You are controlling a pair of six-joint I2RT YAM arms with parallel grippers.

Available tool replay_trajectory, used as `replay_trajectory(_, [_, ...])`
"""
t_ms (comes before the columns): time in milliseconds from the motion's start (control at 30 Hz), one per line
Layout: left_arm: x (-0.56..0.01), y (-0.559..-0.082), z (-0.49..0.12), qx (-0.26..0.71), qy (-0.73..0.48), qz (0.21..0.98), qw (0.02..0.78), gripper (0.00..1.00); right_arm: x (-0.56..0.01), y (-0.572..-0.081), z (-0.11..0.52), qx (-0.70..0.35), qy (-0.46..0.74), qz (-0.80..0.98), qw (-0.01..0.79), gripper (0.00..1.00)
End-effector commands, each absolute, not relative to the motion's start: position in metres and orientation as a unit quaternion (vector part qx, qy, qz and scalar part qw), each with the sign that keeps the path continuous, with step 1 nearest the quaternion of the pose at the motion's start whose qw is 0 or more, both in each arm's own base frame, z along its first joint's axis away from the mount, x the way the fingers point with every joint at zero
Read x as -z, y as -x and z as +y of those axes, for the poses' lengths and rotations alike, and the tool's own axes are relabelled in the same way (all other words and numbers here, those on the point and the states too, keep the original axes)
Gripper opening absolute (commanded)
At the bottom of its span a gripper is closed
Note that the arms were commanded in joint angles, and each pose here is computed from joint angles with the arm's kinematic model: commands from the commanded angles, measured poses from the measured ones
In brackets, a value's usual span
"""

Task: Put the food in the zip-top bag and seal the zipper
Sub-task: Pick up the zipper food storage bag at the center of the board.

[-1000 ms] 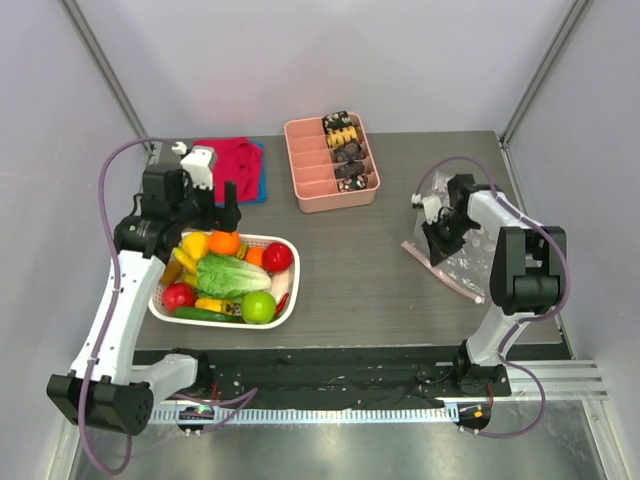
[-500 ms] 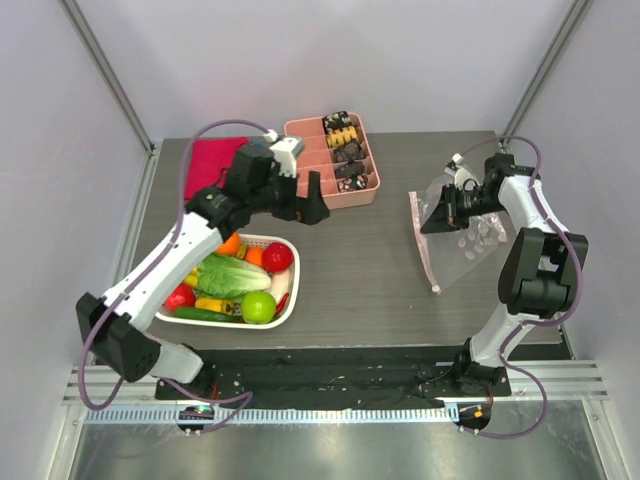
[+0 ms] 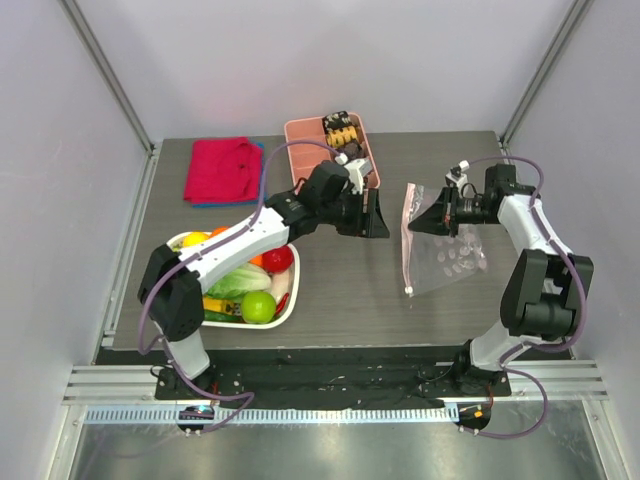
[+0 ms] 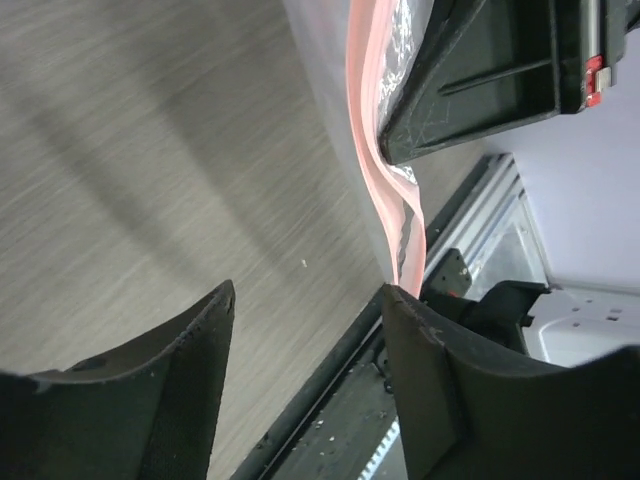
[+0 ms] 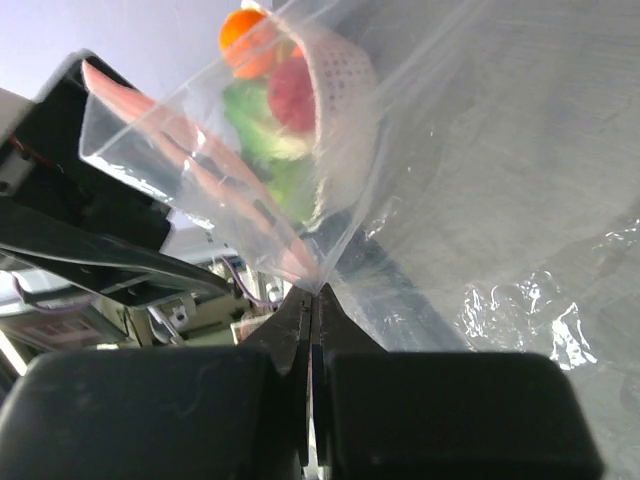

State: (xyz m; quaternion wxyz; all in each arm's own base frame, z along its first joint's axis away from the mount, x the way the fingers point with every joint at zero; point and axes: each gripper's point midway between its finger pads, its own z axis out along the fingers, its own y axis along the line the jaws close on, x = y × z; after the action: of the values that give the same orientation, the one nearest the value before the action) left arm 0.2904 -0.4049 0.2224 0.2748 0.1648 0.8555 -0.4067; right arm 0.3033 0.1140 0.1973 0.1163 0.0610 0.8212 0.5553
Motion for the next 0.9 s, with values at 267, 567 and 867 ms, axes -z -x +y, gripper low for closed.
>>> replay_trajectory(267, [-0.262, -0.280, -0.444, 0.522, -0.155, 0.802, 0.246, 0.44, -0.232, -0.303, 0.128, -0.597, -0.072, 0.786, 0.144, 0.01])
replay_trajectory(567, [-0.251, -0.282, -0.447, 0.517, -0.144, 0.810, 0.236, 0.46, -0.241, -0.298, 0.143, -0.599, -0.046, 0.787, 0.140, 0.01])
replay_trajectory(867, [-0.242, -0.277, -0.444, 0.517, -0.143, 0.814, 0.222, 0.39, -0.243, -0.294, 0.145, -0.606, -0.046, 0.783, 0.132, 0.01])
